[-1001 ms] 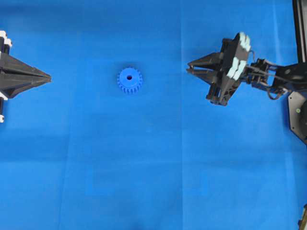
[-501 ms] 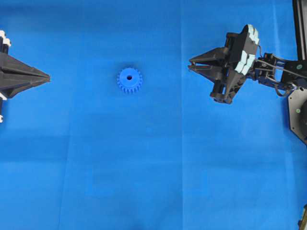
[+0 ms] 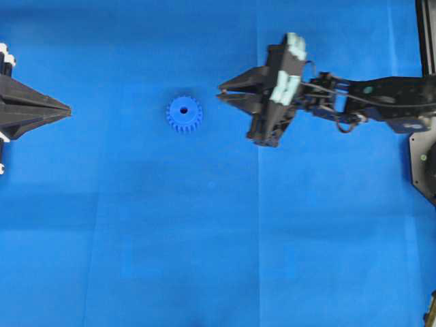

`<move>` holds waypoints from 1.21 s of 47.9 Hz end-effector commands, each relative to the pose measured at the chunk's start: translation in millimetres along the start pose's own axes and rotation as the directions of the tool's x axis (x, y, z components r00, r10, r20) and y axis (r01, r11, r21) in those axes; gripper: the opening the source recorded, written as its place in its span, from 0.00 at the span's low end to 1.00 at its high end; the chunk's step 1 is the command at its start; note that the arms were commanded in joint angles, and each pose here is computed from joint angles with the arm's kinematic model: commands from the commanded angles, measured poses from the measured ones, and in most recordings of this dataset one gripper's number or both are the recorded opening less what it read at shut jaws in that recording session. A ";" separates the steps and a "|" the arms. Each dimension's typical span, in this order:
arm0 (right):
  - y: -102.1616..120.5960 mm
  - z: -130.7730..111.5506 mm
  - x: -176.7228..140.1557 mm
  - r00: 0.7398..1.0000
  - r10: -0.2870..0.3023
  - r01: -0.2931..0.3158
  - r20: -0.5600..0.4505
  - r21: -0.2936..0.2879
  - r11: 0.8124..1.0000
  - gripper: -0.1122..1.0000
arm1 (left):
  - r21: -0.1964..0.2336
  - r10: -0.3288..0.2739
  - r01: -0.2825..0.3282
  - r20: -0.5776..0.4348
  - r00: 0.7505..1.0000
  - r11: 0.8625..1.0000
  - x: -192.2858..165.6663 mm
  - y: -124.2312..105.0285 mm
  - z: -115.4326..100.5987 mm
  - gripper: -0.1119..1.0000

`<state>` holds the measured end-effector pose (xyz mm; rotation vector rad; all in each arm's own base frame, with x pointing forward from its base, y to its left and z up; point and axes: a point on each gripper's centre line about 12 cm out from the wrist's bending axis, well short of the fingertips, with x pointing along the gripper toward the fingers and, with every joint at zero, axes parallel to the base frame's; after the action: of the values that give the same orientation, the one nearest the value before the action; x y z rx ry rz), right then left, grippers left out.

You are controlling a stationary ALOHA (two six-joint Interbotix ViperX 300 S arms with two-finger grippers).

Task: Insert the shaft placed at a random location into the center hole of the small gear at another random location.
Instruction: 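Lift the shaft and carry it left over the blue gear, then align the held shaft above the gear's center hole with the right gripper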

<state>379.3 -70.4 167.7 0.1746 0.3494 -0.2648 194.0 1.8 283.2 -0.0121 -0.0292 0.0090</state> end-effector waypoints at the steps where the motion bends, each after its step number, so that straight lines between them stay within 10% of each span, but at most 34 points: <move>1: 8.6 19.7 11.9 0.999 0.020 -0.020 0.035 -0.005 1.000 0.13 | 0.002 0.001 -0.001 0.015 1.000 1.000 1.2 0.2 5.7 0.10; 27: 27.1 45.1 48.5 0.997 0.059 -0.057 0.058 -0.034 0.998 0.13 | 0.000 0.001 -0.001 0.014 1.000 1.000 -0.3 0.2 6.3 0.10; 58: 19.0 12.4 68.7 0.999 0.035 -0.035 0.012 -0.028 0.999 0.13 | 0.000 0.001 -0.001 0.012 1.000 1.000 -1.0 0.2 6.5 0.10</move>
<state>445.8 -68.1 144.1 0.1509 0.3806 -0.2232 191.7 1.7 283.8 -0.0107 -0.0246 0.0087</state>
